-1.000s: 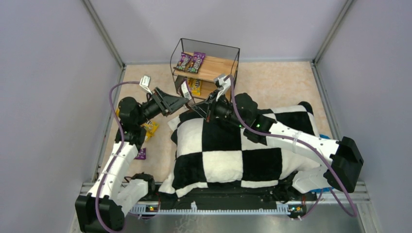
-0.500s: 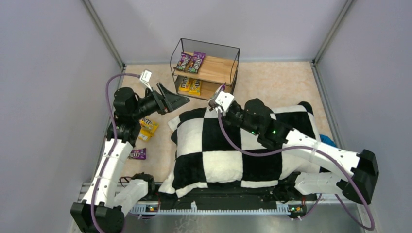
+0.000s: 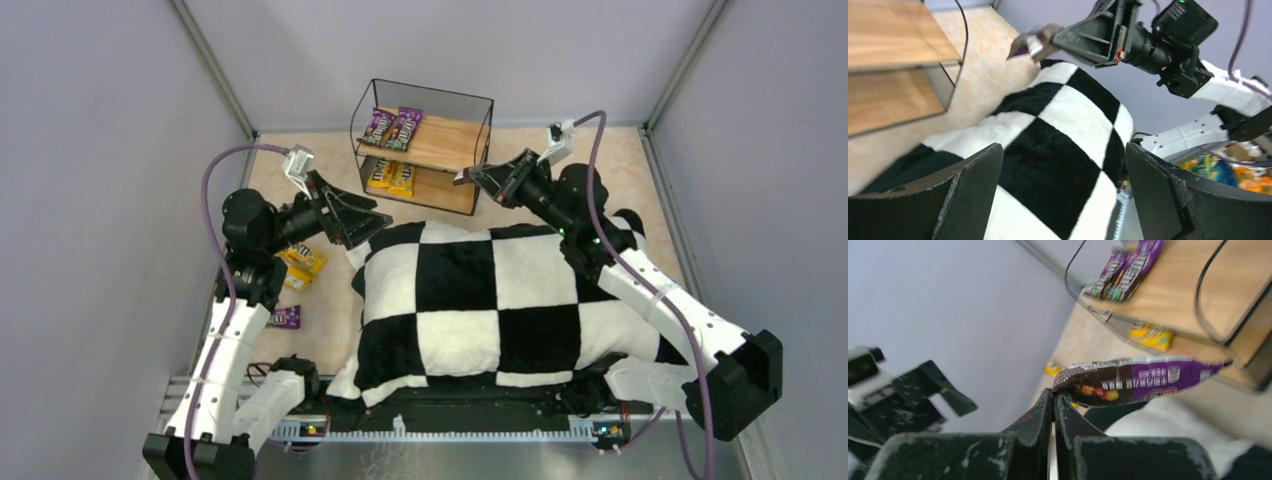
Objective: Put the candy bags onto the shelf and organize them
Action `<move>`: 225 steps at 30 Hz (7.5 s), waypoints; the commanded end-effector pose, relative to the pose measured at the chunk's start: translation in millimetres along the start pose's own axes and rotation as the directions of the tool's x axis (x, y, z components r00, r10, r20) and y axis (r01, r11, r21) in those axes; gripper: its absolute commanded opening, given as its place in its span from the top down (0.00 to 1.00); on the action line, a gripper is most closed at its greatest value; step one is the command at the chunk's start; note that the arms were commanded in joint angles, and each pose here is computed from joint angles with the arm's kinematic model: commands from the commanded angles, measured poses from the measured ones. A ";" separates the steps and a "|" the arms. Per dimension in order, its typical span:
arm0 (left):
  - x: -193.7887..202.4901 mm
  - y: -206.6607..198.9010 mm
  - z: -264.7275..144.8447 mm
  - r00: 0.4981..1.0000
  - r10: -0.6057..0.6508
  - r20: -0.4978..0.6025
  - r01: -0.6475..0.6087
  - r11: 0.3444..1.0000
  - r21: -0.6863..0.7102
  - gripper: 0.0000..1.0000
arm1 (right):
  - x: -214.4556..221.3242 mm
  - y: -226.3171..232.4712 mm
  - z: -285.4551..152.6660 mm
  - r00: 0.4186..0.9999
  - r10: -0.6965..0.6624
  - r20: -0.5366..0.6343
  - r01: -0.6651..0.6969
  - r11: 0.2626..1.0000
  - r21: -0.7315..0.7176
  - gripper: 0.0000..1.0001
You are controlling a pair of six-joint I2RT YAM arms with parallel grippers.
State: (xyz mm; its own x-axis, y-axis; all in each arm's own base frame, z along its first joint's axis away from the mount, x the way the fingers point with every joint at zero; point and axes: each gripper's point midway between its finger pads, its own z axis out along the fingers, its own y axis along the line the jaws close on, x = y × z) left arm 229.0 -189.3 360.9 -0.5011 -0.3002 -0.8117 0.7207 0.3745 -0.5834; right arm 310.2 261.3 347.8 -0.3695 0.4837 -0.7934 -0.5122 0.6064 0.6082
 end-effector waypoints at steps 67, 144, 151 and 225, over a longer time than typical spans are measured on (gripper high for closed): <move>-28.6 -13.0 71.7 0.863 0.450 0.229 -0.477 0.876 0.078 1.00 | 86.4 19.8 -41.5 0.923 -0.300 -0.241 0.124 0.824 -0.552 0.28; -101.1 66.9 -10.5 0.814 0.448 0.370 -0.193 0.809 -0.555 0.02 | 41.7 -48.2 46.8 0.989 0.127 -0.075 -0.134 0.985 -0.106 1.00; -104.8 68.9 -9.9 0.827 0.446 0.342 -0.222 0.819 -0.530 0.01 | 31.6 -99.1 105.1 0.987 0.137 -0.085 -0.113 0.963 0.243 1.00; -111.0 95.8 -30.0 0.797 0.524 0.299 -0.217 0.711 -0.669 0.01 | 74.2 -8.7 89.8 0.831 -0.346 -0.435 0.387 0.922 0.007 0.41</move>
State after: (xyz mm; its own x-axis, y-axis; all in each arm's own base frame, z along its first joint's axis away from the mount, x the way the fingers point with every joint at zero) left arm 331.3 -100.6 382.0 0.0574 -0.3431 -0.9375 0.3296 0.8930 -0.3066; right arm 446.4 334.3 247.7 -0.5678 0.0076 -0.8231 -0.3893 0.8786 0.2766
